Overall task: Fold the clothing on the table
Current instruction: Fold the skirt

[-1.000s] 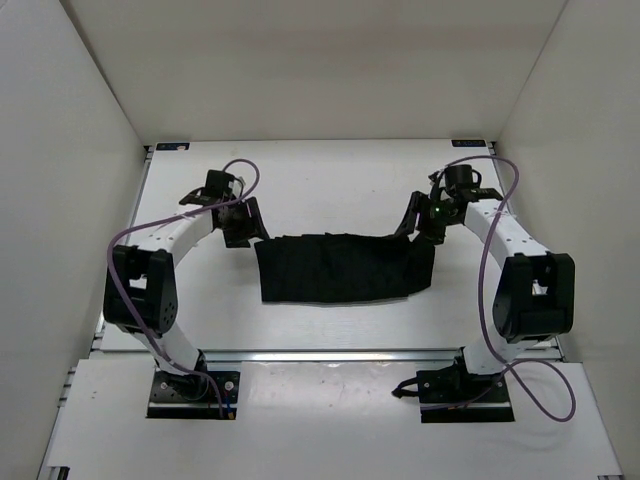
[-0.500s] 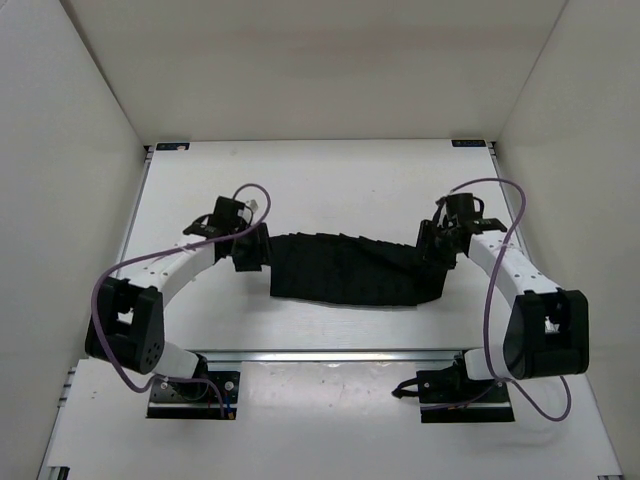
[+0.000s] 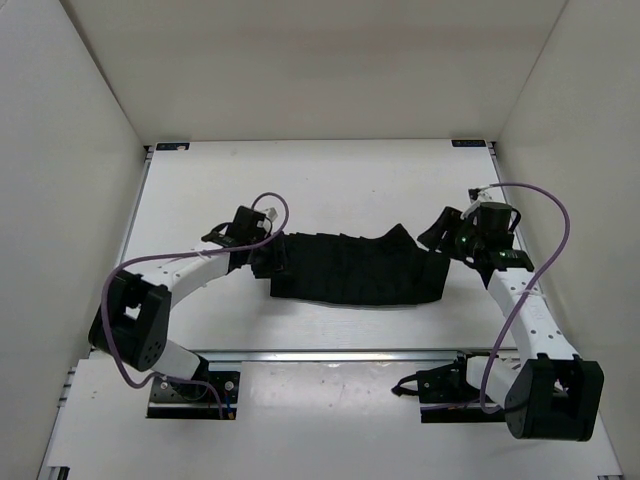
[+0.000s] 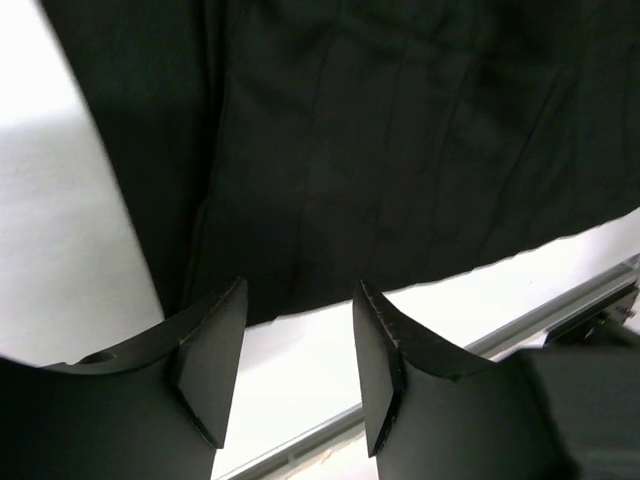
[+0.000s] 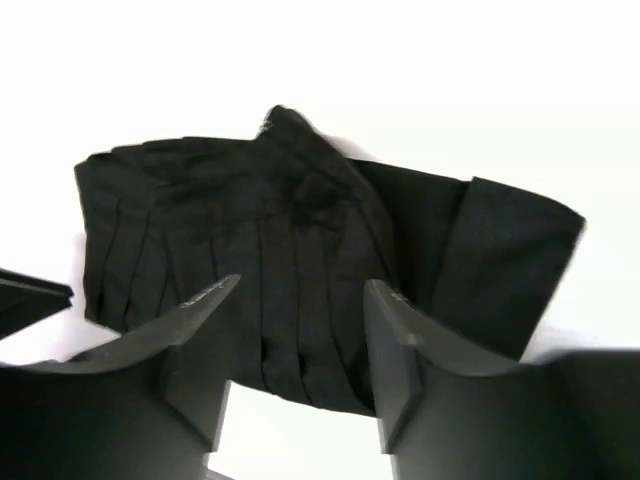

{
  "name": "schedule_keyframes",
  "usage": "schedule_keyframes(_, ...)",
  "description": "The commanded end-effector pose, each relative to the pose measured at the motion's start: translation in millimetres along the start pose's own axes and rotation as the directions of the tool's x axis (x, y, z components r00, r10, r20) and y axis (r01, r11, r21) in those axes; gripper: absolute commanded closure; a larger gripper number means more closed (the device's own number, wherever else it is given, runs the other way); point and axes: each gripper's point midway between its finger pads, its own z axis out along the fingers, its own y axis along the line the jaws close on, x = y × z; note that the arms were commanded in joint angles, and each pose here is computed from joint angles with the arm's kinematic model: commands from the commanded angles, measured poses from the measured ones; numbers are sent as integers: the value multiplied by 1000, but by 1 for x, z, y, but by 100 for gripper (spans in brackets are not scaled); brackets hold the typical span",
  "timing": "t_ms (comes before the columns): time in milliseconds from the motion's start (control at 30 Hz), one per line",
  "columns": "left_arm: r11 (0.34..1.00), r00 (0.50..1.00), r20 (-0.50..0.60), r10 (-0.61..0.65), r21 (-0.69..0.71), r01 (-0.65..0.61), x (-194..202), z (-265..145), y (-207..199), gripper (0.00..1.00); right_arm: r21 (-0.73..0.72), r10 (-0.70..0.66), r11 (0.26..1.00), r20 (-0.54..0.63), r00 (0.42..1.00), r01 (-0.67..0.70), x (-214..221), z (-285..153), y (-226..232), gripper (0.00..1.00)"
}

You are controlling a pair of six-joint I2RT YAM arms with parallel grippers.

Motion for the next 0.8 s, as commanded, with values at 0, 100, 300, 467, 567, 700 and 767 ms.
schedule_keyframes(0,998,998,67,3,67,-7,-24,4,-23,44,60,-13,998,9,1000,12,1,3,-13,54)
schedule_keyframes(100,998,997,80,2,57,-6,-30,16,-20,44,110,-34,993,-59,998,40,17,1,-23,81)
schedule_keyframes(300,1000,1000,20,-15,4,15,-18,52,0,47,155,-52,983,-260,964,94,64,5,-36,69)
schedule_keyframes(467,999,1000,2,-30,-9,30,-11,56,9,48,198,-55,970,-391,919,142,99,13,-48,56)
schedule_keyframes(567,1000,1000,-2,-19,-22,19,-7,56,12,48,232,-67,956,-425,903,180,109,17,-55,57)
schedule_keyframes(700,999,1000,0,-29,-39,29,-7,59,17,49,293,-58,932,-467,883,216,121,18,-70,58)
schedule_keyframes(767,999,1000,-11,-29,-45,29,-3,61,19,49,287,-58,932,-488,871,223,130,19,-74,59)
